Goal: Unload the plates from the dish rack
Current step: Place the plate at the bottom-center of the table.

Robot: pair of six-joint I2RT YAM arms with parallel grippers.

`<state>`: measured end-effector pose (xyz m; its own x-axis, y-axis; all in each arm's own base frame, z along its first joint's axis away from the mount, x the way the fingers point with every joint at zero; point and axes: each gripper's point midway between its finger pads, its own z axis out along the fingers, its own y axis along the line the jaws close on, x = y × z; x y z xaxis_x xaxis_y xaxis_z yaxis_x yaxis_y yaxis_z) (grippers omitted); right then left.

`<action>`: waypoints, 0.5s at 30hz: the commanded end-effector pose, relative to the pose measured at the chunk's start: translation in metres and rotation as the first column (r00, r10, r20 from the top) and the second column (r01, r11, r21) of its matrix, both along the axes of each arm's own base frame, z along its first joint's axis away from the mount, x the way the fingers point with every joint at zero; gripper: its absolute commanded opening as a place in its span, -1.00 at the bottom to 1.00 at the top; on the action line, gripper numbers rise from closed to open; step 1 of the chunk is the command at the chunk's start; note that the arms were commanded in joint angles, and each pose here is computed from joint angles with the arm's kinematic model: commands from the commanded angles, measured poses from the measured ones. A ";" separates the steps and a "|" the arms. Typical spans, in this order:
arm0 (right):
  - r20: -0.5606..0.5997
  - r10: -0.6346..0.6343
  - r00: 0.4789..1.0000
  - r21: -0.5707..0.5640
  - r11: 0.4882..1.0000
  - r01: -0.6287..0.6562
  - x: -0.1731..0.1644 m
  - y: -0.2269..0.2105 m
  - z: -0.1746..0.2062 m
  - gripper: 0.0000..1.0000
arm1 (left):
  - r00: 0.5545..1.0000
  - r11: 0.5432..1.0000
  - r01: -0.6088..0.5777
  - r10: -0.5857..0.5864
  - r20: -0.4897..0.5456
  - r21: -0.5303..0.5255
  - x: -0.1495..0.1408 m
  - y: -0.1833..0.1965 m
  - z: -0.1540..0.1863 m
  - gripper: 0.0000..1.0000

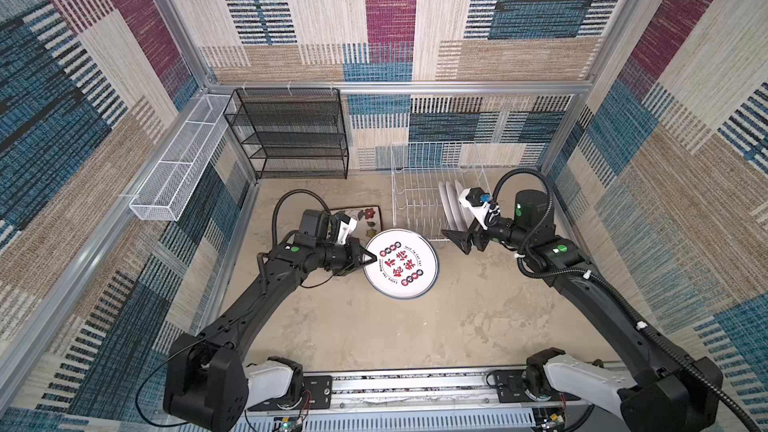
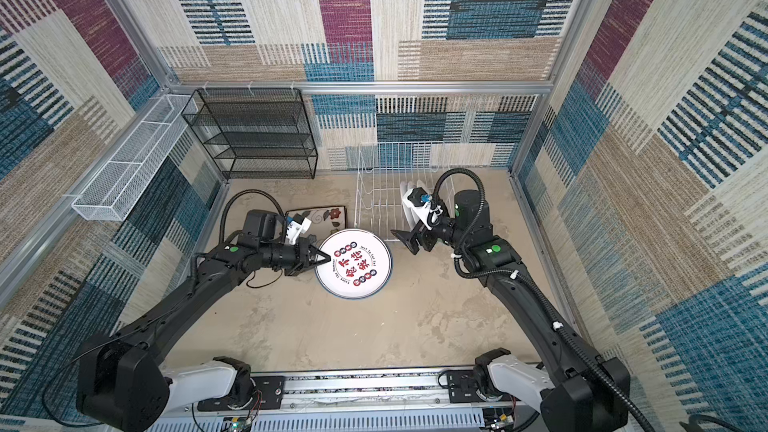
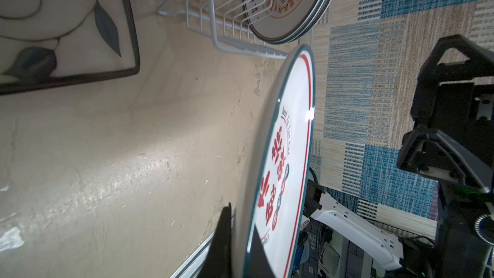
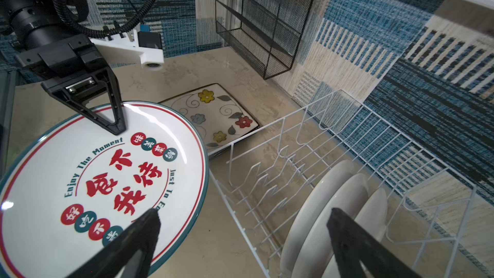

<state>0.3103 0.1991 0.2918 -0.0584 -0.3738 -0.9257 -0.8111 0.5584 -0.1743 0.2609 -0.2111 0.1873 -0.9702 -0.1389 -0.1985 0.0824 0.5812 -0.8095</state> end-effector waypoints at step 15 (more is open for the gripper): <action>-0.084 0.156 0.984 -0.142 0.976 -0.167 -0.037 0.011 -0.049 1.00 | 0.999 0.997 0.054 -0.054 -0.001 0.048 -0.033 -0.018 -0.073 -1.00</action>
